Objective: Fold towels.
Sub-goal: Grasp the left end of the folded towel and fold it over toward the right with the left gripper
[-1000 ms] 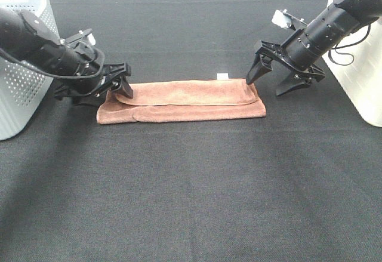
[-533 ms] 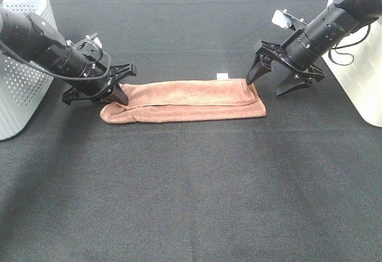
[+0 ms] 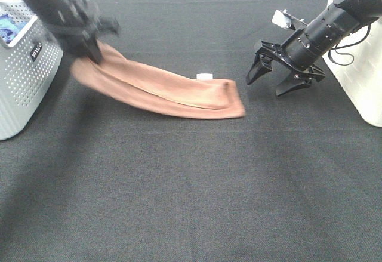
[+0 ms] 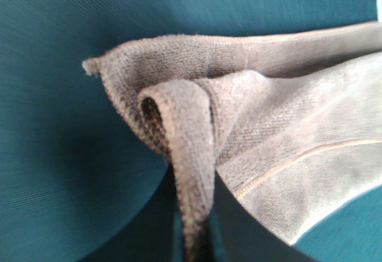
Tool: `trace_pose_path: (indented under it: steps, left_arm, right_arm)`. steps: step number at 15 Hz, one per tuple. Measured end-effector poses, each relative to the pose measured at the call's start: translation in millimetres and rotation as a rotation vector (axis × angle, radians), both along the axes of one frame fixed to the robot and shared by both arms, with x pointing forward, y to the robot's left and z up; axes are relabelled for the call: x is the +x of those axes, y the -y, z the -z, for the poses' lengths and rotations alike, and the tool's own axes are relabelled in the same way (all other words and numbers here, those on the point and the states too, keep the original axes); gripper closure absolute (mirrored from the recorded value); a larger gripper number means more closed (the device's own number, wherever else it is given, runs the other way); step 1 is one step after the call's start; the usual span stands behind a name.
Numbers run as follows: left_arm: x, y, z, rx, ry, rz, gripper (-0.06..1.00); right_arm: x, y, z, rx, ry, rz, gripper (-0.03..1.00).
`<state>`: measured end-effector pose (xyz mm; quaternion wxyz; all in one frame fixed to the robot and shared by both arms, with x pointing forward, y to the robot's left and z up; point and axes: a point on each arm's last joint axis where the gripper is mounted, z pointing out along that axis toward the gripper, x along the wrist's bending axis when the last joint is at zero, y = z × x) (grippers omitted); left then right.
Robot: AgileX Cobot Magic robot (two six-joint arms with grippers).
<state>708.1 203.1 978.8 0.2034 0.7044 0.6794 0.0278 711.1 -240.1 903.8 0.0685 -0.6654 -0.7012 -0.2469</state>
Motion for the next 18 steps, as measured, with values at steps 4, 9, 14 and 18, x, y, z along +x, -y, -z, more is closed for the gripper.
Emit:
trace_pose_path:
  steps: [4, 9, 14, 18]
  left_arm:
    - [0.0, 11.7, -29.9, -0.034, -0.01, 0.016, 0.91]
    - [-3.4, 101.4, -3.9, -0.312, -0.008, 0.05, 0.91]
    - [6.0, 146.0, 66.5, -0.423, 0.0, -0.049, 0.87]
    - [5.6, 162.2, 69.8, -0.525, 0.004, -0.118, 0.42]
  right_arm:
    - [0.0, 0.0, 0.0, 0.0, 0.0, 0.0, 0.2]
    - [0.0, 0.0, 0.0, 0.0, 0.0, 0.0, 0.2]
    - [-1.3, -0.9, -0.1, 0.011, -0.015, -0.005, 0.2]
    - [-1.1, -2.4, -1.0, 0.032, -0.017, 0.005, 0.2]
